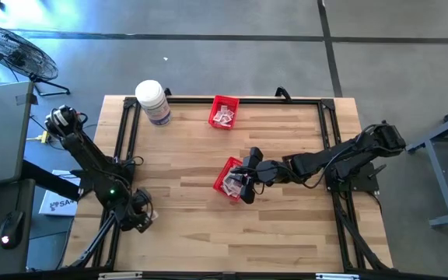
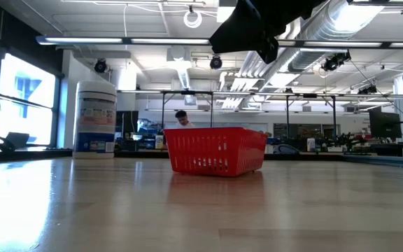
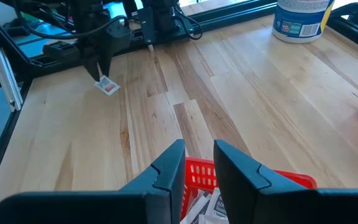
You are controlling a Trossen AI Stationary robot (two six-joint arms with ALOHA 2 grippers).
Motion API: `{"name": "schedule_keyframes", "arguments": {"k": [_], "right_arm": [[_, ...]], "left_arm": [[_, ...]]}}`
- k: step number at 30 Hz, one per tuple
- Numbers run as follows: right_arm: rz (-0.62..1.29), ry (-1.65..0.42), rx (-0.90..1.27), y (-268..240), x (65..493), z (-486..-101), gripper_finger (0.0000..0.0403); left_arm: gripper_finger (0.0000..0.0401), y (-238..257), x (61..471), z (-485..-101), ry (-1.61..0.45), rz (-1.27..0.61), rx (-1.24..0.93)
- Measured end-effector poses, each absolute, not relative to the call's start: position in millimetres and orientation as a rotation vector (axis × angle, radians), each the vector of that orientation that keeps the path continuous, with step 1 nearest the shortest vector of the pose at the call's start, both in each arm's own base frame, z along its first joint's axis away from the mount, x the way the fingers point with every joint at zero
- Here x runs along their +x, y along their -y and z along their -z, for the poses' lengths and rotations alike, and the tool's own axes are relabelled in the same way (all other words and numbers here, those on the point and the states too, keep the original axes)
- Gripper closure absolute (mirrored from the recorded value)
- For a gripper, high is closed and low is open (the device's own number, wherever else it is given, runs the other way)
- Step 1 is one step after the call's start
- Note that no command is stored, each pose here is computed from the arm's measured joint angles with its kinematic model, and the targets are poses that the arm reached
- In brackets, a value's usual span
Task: Pick & Place First Aid Supplies
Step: Put the white ointment pack into the top red bin
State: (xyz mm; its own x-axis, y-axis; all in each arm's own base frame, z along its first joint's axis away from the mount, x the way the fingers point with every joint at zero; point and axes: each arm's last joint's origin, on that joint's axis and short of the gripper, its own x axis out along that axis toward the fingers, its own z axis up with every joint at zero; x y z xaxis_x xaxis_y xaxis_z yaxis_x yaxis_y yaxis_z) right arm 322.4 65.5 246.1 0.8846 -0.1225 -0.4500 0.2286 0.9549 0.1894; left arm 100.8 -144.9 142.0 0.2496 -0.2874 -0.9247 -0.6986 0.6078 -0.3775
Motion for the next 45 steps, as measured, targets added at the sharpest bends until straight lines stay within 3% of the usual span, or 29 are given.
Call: {"name": "schedule_keyframes", "arguments": {"k": [10,13,25,34,41,45], "right_arm": [[0.184,-0.451,0.241,-65.6,322.3,-246.1,0.0324],[0.185,-0.450,0.242,-65.5,322.4,-246.1,0.0324],[0.185,-0.451,0.241,-65.6,322.3,-246.0,0.0324],[0.180,-0.428,0.249,-65.8,323.2,-248.2,0.0324],[0.179,-0.421,0.251,-65.8,323.5,-248.8,0.0324],[0.179,-0.421,0.251,-65.8,323.6,-248.9,0.0324]], "left_arm": [[0.0391,143.7,104.3,-132.1,-1.214,-0.365,-0.942],[0.0397,143.9,104.3,-128.7,-1.220,-0.387,-0.948],[0.0366,139.2,101.6,-145.8,-1.228,-0.374,-0.837],[0.0325,150.8,112.3,-176.7,-1.137,-0.170,-0.634],[0.0279,139.7,102.5,-169.8,-1.246,-0.399,-0.708],[0.0250,140.9,102.6,-163.0,-1.241,-0.421,-0.820]]}}
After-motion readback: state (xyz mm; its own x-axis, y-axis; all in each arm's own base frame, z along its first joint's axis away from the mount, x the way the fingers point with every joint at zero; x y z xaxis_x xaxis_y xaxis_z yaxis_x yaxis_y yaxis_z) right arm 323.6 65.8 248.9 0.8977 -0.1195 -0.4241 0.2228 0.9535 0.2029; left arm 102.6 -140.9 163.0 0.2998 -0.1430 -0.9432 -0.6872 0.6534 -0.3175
